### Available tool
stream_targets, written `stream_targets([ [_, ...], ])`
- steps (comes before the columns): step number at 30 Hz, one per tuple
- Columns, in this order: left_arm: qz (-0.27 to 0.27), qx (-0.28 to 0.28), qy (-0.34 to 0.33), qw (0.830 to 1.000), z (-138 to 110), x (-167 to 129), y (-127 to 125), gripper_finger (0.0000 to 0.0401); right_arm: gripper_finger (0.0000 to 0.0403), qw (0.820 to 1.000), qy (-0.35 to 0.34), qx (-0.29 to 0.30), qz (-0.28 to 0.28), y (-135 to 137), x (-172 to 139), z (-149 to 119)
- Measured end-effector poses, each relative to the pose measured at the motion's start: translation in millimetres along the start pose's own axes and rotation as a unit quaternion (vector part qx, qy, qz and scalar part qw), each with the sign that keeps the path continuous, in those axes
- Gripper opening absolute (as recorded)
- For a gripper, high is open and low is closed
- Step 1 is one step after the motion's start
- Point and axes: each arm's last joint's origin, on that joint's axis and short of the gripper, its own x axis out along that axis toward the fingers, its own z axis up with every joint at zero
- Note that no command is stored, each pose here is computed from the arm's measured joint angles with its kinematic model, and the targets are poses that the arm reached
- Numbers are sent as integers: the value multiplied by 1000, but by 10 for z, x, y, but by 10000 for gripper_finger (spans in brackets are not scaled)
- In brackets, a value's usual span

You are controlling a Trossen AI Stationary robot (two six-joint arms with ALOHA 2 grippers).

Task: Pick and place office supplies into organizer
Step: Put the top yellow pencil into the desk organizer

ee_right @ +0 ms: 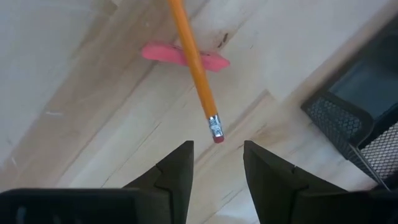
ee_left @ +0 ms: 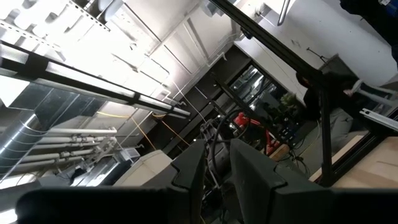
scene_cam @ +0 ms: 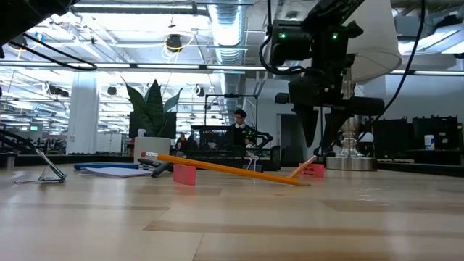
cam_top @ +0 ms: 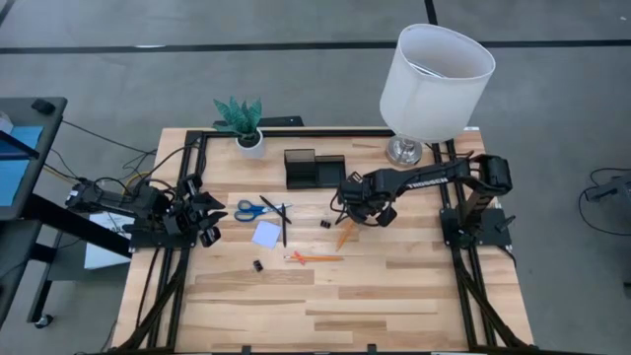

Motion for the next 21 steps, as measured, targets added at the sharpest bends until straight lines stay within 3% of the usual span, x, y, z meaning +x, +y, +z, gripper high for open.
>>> stream_targets([
  [7,1,0,1,1000,0,0,1,71,134,999,18,-16,27,6,205,55],
  [21,3,1,7,1000,-6,0,0,71,134,1000,19,-15,19,-31,201,41],
])
